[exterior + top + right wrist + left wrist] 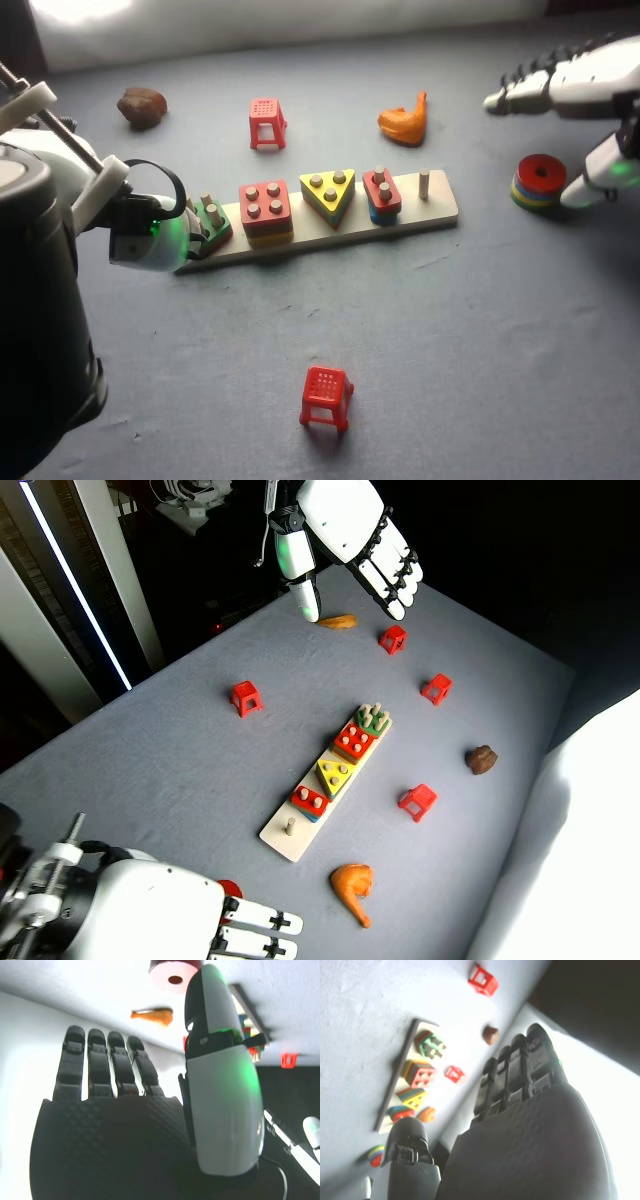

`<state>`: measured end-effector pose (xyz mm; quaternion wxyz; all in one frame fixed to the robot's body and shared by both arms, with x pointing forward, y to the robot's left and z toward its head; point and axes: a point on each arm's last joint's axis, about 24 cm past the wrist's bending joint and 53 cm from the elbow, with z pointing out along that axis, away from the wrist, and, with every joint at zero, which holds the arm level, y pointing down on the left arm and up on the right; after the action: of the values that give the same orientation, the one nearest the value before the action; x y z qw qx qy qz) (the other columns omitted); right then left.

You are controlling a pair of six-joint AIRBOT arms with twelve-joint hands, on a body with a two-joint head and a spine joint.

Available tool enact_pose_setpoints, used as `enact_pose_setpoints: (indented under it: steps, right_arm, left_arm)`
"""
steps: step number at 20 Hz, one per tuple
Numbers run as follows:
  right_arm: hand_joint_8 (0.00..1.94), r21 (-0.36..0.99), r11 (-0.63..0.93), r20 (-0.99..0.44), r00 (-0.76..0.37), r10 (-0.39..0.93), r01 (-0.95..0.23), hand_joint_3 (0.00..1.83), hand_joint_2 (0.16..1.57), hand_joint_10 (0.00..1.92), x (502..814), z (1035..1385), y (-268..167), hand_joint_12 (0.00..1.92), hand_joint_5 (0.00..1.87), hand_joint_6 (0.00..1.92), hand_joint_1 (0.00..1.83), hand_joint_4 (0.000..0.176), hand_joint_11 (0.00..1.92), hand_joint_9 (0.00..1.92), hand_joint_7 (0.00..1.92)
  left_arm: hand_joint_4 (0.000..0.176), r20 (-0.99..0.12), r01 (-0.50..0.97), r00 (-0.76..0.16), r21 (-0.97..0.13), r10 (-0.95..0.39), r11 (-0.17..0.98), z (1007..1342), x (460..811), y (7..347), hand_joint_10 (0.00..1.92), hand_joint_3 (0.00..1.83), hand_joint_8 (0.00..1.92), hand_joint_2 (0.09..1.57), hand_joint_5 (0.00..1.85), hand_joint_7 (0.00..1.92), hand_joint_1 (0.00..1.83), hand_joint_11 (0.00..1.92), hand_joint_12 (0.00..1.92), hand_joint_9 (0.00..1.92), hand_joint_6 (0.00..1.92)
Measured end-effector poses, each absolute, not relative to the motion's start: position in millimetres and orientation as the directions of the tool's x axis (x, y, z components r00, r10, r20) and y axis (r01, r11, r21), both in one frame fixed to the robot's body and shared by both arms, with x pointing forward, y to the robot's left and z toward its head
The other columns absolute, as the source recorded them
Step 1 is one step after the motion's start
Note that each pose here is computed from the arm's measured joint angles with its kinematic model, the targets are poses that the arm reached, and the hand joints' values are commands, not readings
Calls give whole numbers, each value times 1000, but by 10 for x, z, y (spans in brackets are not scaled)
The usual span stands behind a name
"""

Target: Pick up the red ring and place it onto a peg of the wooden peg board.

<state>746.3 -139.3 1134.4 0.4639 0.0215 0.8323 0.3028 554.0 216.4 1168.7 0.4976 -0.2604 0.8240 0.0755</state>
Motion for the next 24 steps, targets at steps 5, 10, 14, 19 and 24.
enact_pose_setpoints:
  steps: [5,10,14,19,24]
  right_arm:
    - [6,503,828,-756,-590,284,-247,0,1042,9,7404,11144,-1355,355,141,7,1167,0,0,38,78]
    - [16,496,838,-765,-572,296,-229,0,1020,38,7509,11137,-1450,759,260,20,1217,0,0,168,211]
    - [36,501,839,-763,-566,312,-213,0,1029,74,7574,11133,-1494,1088,389,42,1248,0,0,311,363]
    - [25,504,837,-763,-564,315,-214,0,1040,102,7576,11120,-1465,1360,623,39,1253,0,62,573,663]
    - [35,505,836,-771,-549,324,-216,0,1031,118,7592,11106,-1432,1258,862,54,1240,0,320,795,879]
  left_arm:
    - [0,-857,-499,-373,-137,-355,856,11677,5539,2133,0,3,0,1174,0,0,0,0,0,0,0]
    - [0,-858,-500,-372,-137,-355,855,11679,5540,2137,0,2,0,1171,0,0,0,0,0,0,0]
    - [0,-858,-499,-373,-136,-354,856,11678,5539,2136,0,5,0,1180,0,0,0,0,0,0,0]
    - [0,-858,-500,-373,-136,-354,855,11675,5538,2137,0,4,0,1179,0,0,0,0,0,0,0]
    - [0,-858,-499,-373,-136,-354,856,11675,5538,2136,0,4,0,1181,0,0,0,0,0,0,0]
